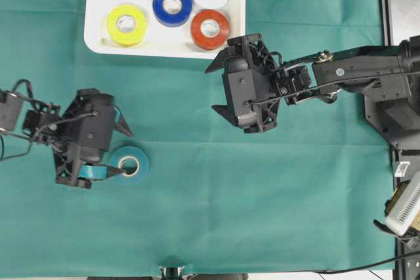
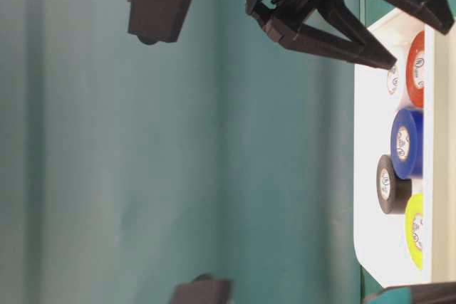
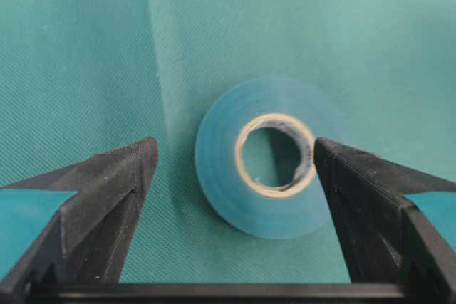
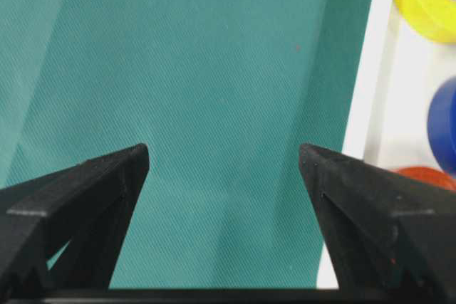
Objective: Put the tape alternately from left to right into the white case.
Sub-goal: 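Move the left gripper over the teal tape roll and grasp it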
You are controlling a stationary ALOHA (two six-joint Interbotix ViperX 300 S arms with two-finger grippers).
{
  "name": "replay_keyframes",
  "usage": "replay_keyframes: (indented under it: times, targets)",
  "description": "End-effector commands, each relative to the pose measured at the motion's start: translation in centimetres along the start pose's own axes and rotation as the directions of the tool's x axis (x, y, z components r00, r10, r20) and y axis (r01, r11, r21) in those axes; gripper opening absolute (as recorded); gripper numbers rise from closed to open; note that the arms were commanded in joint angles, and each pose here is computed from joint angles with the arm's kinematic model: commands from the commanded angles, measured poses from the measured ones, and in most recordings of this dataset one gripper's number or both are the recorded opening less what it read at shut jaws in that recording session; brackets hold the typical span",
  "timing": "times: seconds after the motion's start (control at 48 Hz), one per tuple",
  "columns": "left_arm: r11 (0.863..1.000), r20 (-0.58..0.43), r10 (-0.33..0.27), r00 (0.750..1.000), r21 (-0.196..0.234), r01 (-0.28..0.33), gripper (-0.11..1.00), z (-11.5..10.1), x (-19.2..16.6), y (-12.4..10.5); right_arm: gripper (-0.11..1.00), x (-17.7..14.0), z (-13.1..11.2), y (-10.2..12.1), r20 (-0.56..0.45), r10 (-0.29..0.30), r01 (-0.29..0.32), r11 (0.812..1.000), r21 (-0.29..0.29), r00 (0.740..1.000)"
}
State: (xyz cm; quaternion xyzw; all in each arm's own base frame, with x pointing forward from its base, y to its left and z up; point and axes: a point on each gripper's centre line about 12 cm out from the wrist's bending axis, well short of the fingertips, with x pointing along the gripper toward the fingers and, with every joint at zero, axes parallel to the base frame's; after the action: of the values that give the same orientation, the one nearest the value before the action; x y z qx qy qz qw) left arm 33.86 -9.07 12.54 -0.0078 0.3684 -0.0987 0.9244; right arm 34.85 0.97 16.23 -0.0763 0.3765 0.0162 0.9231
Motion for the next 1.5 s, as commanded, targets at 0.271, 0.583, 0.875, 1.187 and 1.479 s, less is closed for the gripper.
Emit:
replay_keyframes:
  times: [0.271, 0.583, 0.875, 1.187, 1.479]
  targets:
    - [0.999, -0.021, 0.031, 0.999, -0.029, -0.032, 0.92, 0.0, 1.1, 1.4, 0.76, -0.2, 0.7, 0.1, 0.032, 0.007, -0.007, 1.000, 0.004, 0.999]
    - [0.999, -0.046, 0.035, 0.998, -0.030, -0.036, 0.92, -0.4, 2.2, 1.6, 0.76, -0.2, 0.7, 0.1, 0.029, 0.006, -0.006, 1.000, 0.004, 1.000]
    - [0.999, -0.110, 0.038, 0.993, -0.031, -0.042, 0.92, -1.1, 2.9, 1.6, 0.76, -0.2, 0.6, 0.1, 0.028, 0.007, -0.007, 1.000, 0.003, 1.000]
    - [0.999, -0.127, 0.039, 0.991, -0.028, -0.043, 0.91, -0.9, 2.9, 1.5, 0.76, -0.2, 0.7, 0.1, 0.031, 0.007, -0.007, 1.000, 0.004, 1.000]
    - [0.999, -0.124, 0.038, 0.992, -0.022, -0.041, 0.35, -0.8, 2.8, 1.5, 0.76, -0.2, 0.7, 0.1, 0.031, 0.007, -0.007, 1.000, 0.004, 1.000]
